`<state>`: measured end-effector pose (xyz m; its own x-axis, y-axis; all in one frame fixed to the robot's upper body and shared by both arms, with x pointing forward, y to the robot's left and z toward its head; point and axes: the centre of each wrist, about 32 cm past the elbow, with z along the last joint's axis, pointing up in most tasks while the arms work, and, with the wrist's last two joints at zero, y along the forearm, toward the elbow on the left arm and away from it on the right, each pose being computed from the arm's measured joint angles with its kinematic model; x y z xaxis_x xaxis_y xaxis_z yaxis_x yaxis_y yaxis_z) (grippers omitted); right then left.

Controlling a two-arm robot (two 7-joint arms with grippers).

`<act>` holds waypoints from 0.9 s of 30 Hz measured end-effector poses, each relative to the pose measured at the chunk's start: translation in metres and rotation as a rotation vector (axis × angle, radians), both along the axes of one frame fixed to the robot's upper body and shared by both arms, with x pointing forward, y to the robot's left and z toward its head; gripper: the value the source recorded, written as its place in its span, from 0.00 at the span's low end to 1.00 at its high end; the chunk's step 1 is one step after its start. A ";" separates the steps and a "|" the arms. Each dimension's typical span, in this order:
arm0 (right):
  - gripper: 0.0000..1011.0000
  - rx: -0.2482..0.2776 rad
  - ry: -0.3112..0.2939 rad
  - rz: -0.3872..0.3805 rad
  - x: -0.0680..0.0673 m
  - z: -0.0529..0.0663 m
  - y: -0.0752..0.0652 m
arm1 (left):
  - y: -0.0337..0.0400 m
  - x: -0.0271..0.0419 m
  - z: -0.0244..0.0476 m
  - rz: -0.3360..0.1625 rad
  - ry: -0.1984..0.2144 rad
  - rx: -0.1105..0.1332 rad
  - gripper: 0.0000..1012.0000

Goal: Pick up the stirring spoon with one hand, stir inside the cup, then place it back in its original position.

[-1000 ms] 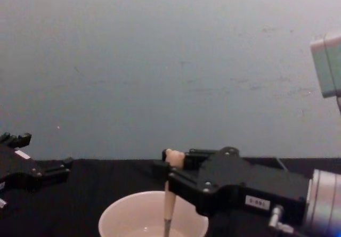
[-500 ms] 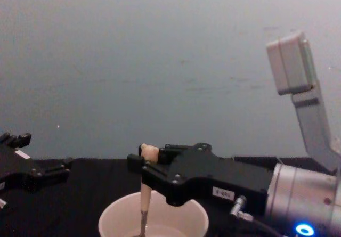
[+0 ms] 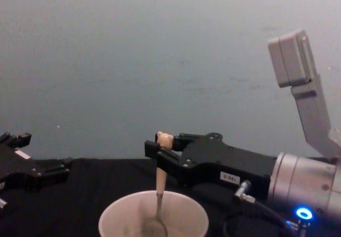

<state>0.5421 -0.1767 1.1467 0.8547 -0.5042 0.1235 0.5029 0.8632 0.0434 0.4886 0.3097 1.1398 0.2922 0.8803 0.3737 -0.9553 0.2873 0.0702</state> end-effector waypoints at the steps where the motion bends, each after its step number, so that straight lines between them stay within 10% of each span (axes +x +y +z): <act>1: 0.21 0.000 0.000 0.000 0.000 0.000 0.000 | 0.0000 0.0000 0.0000 0.000 0.000 0.000 0.99; 27: 0.21 -0.001 -0.012 -0.007 -0.003 0.004 -0.003 | 0.0000 0.0000 0.0000 0.000 0.000 0.000 0.99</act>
